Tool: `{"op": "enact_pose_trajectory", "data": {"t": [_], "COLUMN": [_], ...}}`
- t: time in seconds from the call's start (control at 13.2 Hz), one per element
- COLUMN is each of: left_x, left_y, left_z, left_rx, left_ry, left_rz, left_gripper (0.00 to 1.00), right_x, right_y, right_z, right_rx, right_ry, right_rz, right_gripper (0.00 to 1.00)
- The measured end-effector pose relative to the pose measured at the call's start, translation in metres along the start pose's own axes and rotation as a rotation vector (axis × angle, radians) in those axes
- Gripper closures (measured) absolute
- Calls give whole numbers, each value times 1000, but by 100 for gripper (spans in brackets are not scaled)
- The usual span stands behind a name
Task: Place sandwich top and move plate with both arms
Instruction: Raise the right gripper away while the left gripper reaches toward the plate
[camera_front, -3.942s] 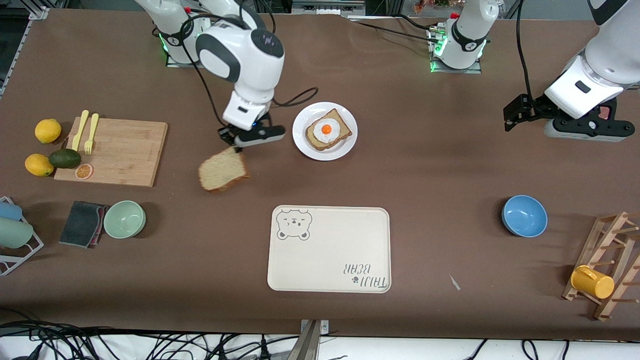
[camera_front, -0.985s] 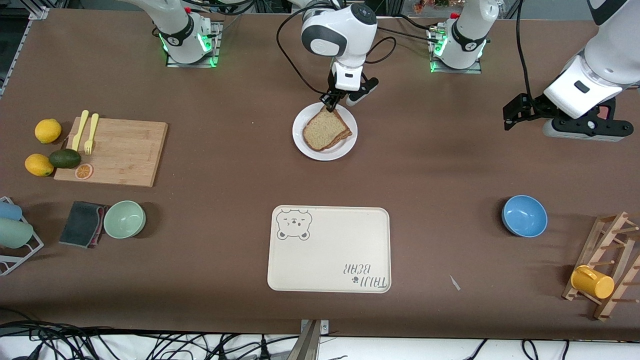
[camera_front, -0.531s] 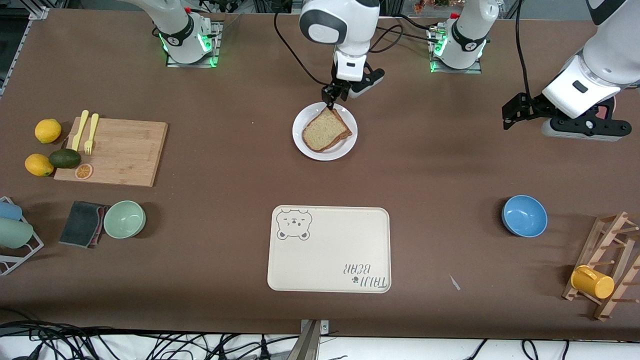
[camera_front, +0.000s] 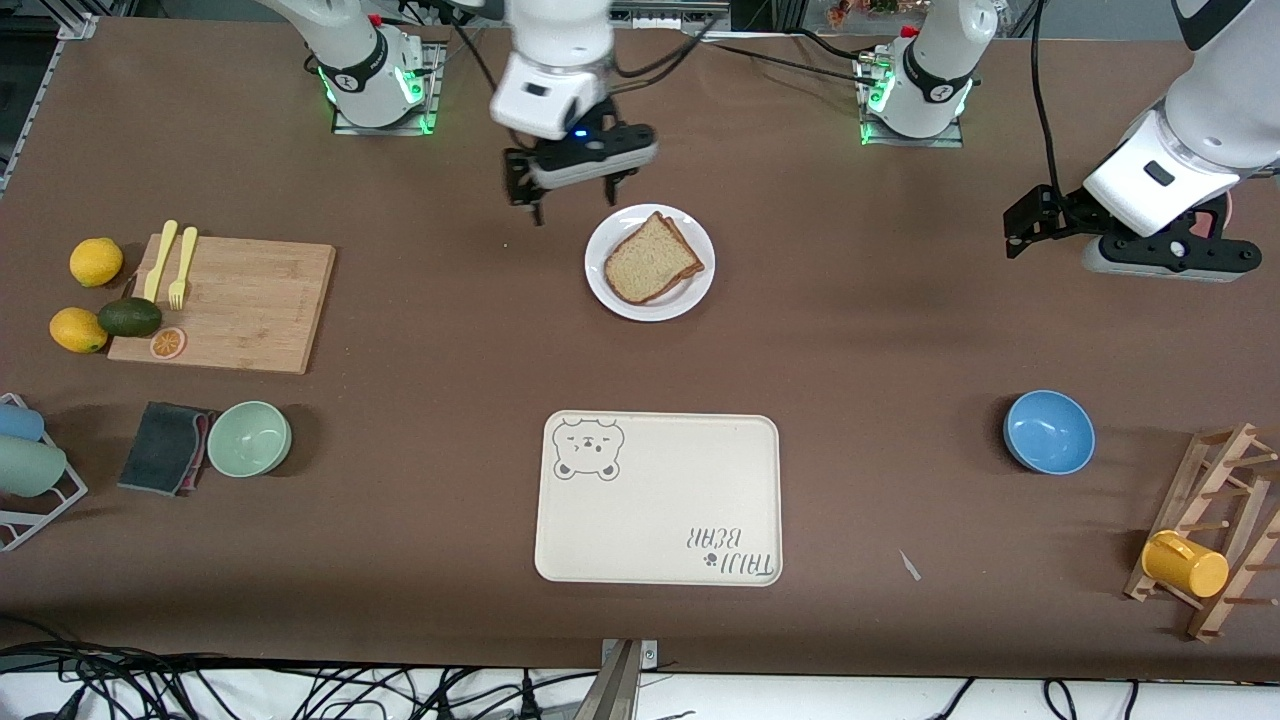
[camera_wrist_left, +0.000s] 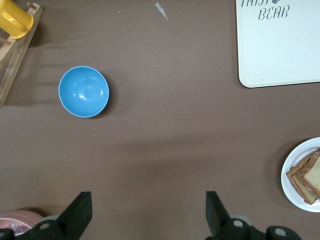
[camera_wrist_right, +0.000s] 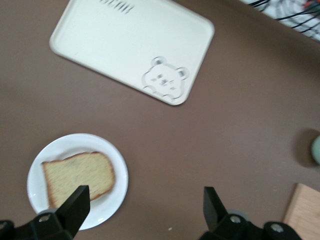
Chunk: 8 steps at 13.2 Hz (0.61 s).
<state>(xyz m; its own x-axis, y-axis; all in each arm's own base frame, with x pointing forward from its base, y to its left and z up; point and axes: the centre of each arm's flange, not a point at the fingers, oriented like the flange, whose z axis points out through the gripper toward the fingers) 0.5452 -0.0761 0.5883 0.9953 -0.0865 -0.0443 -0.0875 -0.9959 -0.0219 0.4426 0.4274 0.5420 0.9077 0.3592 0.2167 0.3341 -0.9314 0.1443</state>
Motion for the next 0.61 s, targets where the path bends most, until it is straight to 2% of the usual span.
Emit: {"op": "enact_pose_trajectory", "data": {"t": [0.08,0.23,0.3,0.45,0.61], "left_x": [-1,-4,-5,-5,-2], "left_y": [1,10,17,32,42], "left_z": [1,4,7,15,28], "left_rx": [1,3,-2,-58,-138], "left_ry": [-7,-40,-54,-84,-131], "left_rz": [2,18,31,46,46], "left_gripper": [0,0,0,0,0], "right_x": [4,12,14,9,-6], "right_y": [29,102,147,237,321], "right_z": [-6,-14,-18,-23,-20], "right_rx": [21,123,139,134,126], "right_ry": [-23,-110,-127,-152,-191], "right_rz": [67,236,276,306,389], "right_gripper": [0,0,0,0,0]}}
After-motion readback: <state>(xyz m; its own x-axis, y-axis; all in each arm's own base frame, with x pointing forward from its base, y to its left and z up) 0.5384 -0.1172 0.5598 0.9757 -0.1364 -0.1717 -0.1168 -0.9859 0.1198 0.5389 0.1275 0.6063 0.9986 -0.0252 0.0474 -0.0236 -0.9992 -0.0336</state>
